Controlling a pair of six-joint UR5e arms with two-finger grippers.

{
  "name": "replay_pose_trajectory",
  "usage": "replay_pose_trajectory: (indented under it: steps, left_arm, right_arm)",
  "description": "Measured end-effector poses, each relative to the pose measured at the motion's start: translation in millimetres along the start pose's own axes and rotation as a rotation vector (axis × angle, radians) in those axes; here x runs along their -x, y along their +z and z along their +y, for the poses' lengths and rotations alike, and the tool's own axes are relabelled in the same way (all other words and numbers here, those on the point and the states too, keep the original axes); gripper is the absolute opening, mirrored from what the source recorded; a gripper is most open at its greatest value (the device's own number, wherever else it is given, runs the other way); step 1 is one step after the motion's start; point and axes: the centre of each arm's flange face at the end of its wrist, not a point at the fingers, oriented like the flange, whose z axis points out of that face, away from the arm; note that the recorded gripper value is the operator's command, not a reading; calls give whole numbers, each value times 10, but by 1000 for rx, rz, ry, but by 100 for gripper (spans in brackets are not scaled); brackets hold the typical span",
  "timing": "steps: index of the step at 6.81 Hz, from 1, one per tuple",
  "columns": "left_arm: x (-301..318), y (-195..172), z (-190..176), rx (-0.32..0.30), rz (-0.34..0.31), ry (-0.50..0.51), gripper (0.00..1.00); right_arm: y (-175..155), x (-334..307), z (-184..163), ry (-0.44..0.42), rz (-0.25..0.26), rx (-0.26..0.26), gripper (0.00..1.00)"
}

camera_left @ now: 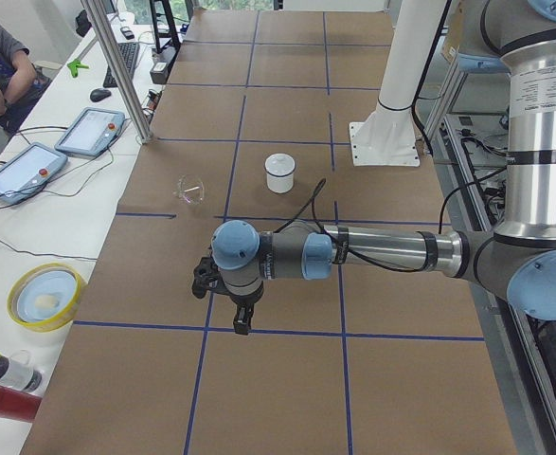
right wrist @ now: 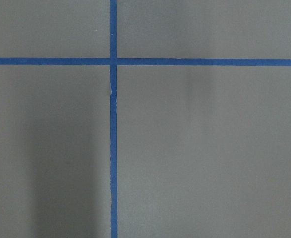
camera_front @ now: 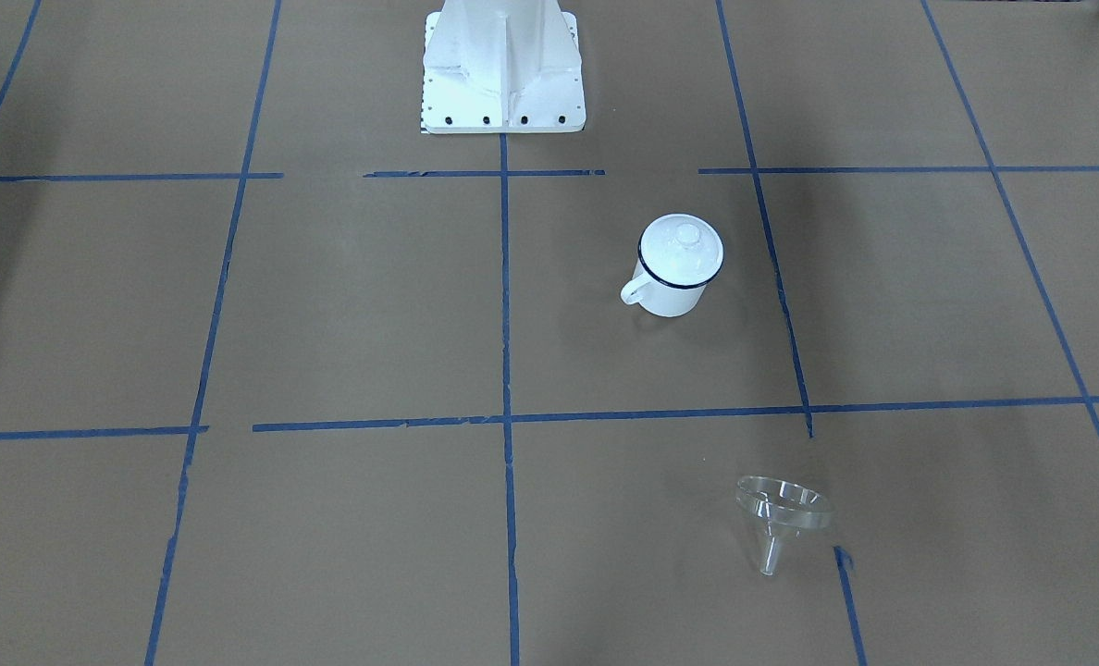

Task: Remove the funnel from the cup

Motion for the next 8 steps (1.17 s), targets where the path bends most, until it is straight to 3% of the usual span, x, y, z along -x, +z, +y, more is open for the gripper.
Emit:
replay_pose_trajectory:
  steps: [8]
  left_arm:
    - [-47,-84,-65,-18,-36,21,100]
  right_arm:
    - [-4,3,-1,-1,0,-1,100]
